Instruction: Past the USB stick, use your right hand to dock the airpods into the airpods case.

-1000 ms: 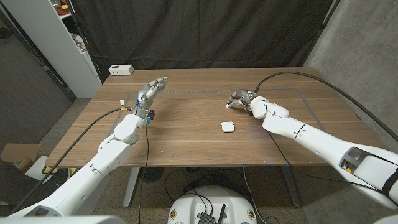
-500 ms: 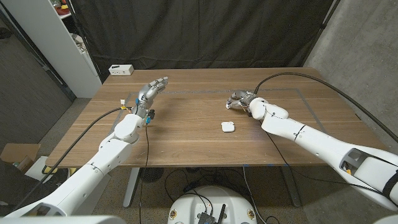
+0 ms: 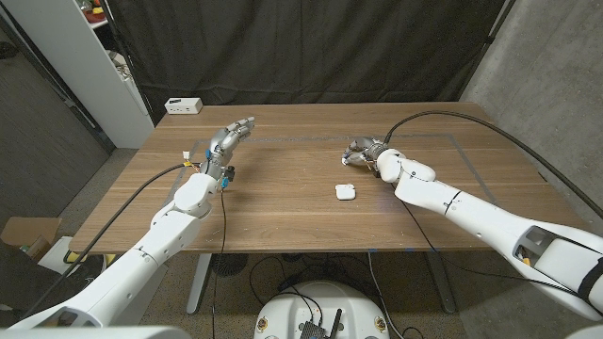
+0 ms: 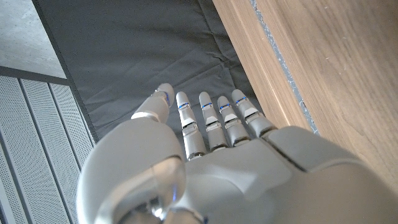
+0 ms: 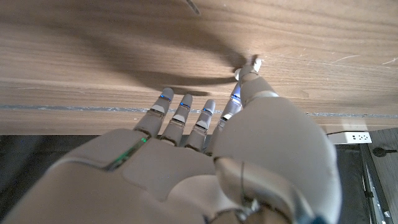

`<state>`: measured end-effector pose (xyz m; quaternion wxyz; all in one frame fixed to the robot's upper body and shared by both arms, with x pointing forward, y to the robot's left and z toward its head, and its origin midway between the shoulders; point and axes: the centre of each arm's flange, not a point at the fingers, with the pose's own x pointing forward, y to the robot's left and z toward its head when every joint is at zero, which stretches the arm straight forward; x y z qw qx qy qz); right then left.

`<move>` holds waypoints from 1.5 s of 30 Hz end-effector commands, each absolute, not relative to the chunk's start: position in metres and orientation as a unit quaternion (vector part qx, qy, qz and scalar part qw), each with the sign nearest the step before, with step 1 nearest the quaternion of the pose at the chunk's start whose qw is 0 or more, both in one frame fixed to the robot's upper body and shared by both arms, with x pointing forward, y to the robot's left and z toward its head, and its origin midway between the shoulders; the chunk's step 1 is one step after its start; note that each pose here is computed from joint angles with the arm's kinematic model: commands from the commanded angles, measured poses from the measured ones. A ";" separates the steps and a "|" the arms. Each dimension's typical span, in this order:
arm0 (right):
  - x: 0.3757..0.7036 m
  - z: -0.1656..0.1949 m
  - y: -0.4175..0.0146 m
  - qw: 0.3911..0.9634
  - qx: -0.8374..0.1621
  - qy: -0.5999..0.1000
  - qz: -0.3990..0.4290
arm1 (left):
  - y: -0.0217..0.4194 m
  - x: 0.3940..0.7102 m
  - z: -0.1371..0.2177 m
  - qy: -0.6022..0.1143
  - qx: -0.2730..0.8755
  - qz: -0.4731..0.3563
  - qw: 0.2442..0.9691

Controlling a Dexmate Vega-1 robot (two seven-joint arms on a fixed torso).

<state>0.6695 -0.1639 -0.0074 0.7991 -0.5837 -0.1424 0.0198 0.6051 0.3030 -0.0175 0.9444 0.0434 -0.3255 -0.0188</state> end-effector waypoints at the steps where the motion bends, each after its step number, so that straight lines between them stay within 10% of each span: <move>1: 0.674 -0.014 -0.166 0.808 -0.571 -0.145 0.009 | 0.302 0.608 -0.017 -0.322 0.042 -0.017 0.946; 45: 0.599 -0.012 -0.147 0.776 -0.598 -0.195 -0.053 | 0.297 0.625 -0.003 -0.332 0.046 -0.037 0.941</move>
